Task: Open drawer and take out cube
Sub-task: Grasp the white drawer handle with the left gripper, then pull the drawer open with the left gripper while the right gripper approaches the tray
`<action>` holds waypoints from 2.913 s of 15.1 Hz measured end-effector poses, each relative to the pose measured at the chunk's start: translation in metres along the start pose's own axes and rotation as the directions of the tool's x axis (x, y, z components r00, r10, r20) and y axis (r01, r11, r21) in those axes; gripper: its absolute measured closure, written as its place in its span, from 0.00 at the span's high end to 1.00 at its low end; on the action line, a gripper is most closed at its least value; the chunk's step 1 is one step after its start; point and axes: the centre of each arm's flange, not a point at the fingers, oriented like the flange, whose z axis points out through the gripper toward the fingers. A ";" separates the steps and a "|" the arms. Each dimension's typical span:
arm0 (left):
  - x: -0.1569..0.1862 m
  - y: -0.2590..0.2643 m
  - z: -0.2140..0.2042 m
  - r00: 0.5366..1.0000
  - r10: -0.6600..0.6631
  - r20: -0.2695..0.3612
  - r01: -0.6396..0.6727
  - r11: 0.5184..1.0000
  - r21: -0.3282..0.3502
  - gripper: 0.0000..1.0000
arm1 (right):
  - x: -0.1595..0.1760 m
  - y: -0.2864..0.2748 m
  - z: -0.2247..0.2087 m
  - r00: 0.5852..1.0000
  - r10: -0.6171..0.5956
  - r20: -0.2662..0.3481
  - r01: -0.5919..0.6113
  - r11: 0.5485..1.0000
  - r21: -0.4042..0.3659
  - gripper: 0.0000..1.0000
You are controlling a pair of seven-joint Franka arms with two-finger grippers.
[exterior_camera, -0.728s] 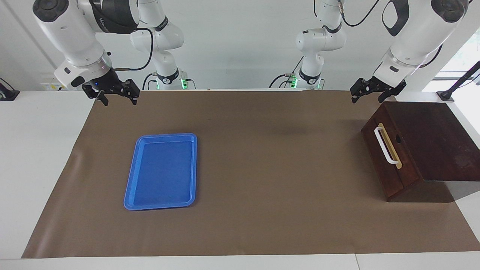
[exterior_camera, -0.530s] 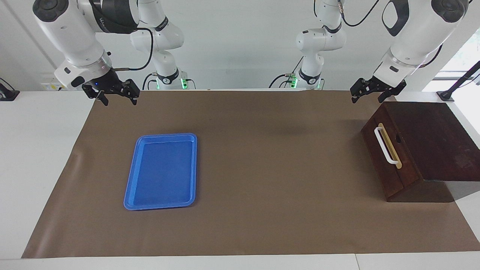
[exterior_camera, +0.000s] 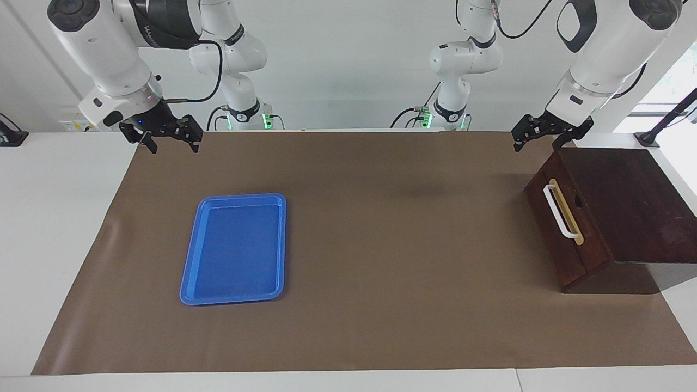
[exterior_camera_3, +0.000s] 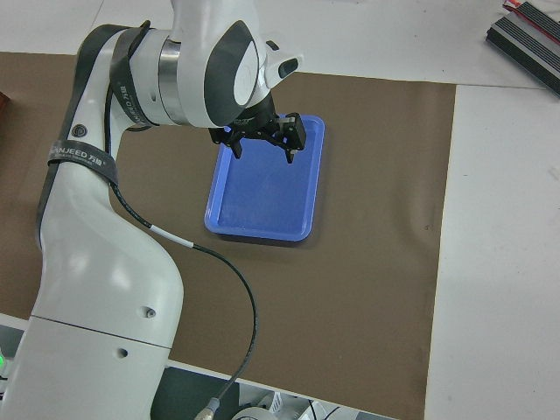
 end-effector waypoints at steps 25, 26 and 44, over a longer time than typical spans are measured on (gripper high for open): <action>0.049 -0.024 0.192 0.962 0.272 -0.028 -0.244 0.900 0.361 1.00 | -0.003 -0.019 0.020 0.659 0.749 0.068 -0.752 0.659 0.023 1.00; 0.048 -0.023 0.196 0.961 0.275 -0.024 -0.248 0.900 0.359 1.00 | -0.002 -0.021 0.021 0.597 0.798 0.083 -0.802 0.597 0.029 1.00; 0.041 0.085 0.202 0.981 0.130 -0.143 -0.091 0.963 0.253 1.00 | 0.020 -0.034 0.050 0.153 0.939 0.309 -0.988 0.151 0.031 1.00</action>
